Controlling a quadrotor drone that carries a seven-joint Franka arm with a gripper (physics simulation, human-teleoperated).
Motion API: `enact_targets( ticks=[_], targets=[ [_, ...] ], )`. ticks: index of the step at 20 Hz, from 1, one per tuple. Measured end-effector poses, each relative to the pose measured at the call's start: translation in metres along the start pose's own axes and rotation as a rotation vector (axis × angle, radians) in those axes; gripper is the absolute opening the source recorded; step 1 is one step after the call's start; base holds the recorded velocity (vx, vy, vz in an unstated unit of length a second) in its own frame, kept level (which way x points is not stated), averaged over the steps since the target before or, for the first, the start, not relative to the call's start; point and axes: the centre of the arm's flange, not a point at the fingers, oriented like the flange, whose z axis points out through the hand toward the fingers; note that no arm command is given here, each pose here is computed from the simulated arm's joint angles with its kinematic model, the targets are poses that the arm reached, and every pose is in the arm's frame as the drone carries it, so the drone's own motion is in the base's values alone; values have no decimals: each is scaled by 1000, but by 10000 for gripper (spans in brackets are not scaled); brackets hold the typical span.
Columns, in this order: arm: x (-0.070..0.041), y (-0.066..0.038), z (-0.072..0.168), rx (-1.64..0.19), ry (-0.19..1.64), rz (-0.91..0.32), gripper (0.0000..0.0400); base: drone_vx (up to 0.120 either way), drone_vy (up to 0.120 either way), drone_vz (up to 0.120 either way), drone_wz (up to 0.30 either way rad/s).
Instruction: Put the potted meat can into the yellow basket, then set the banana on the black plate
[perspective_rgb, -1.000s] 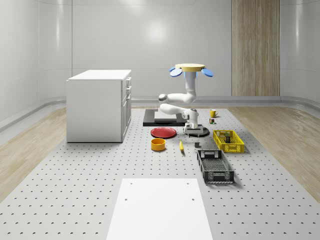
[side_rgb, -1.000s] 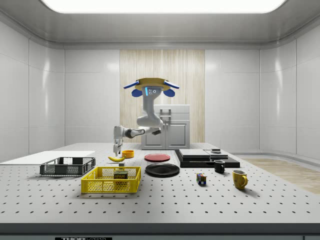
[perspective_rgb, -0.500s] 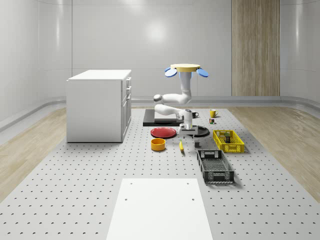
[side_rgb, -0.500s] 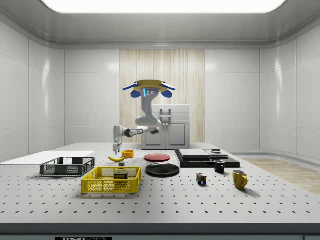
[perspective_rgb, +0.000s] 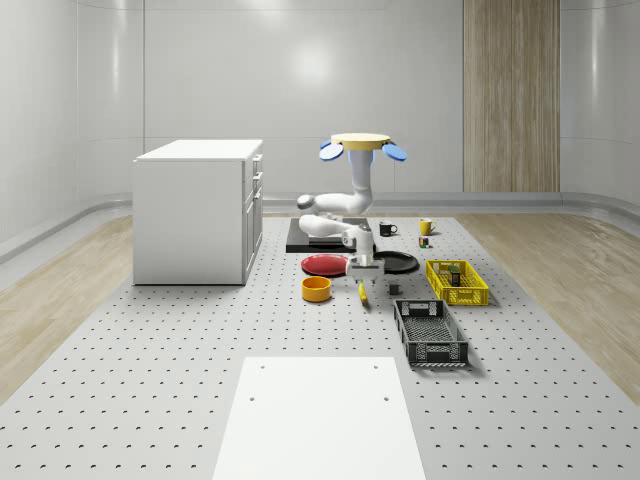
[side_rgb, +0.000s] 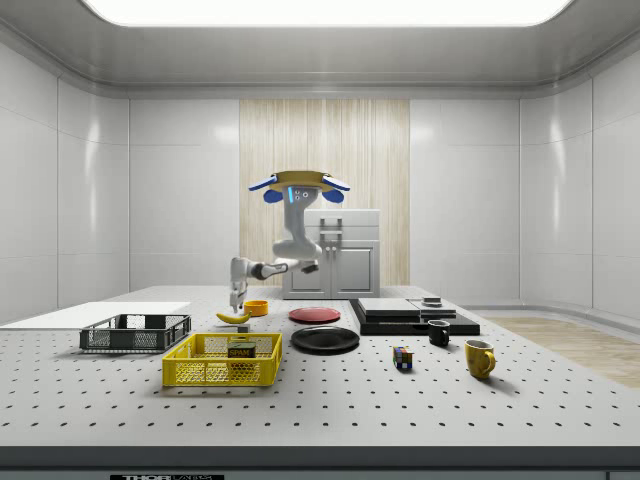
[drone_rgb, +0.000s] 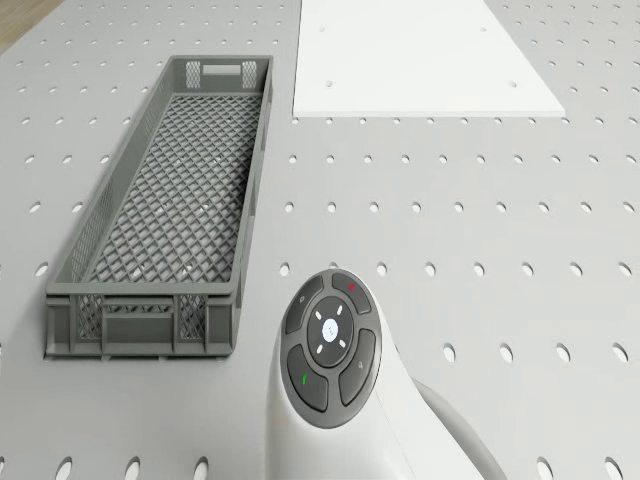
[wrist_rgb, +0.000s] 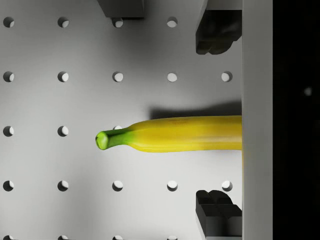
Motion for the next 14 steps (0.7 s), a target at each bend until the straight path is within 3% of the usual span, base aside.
enact_targets(
  ticks=[5, 14],
  targets=[
    [0, 0, 0, 0, 0, 0, 400, 64, 0, 0, 0],
    [0, 0, 22, 0, 0, 0, 400, 0, 0, 0, 0]
  ],
)
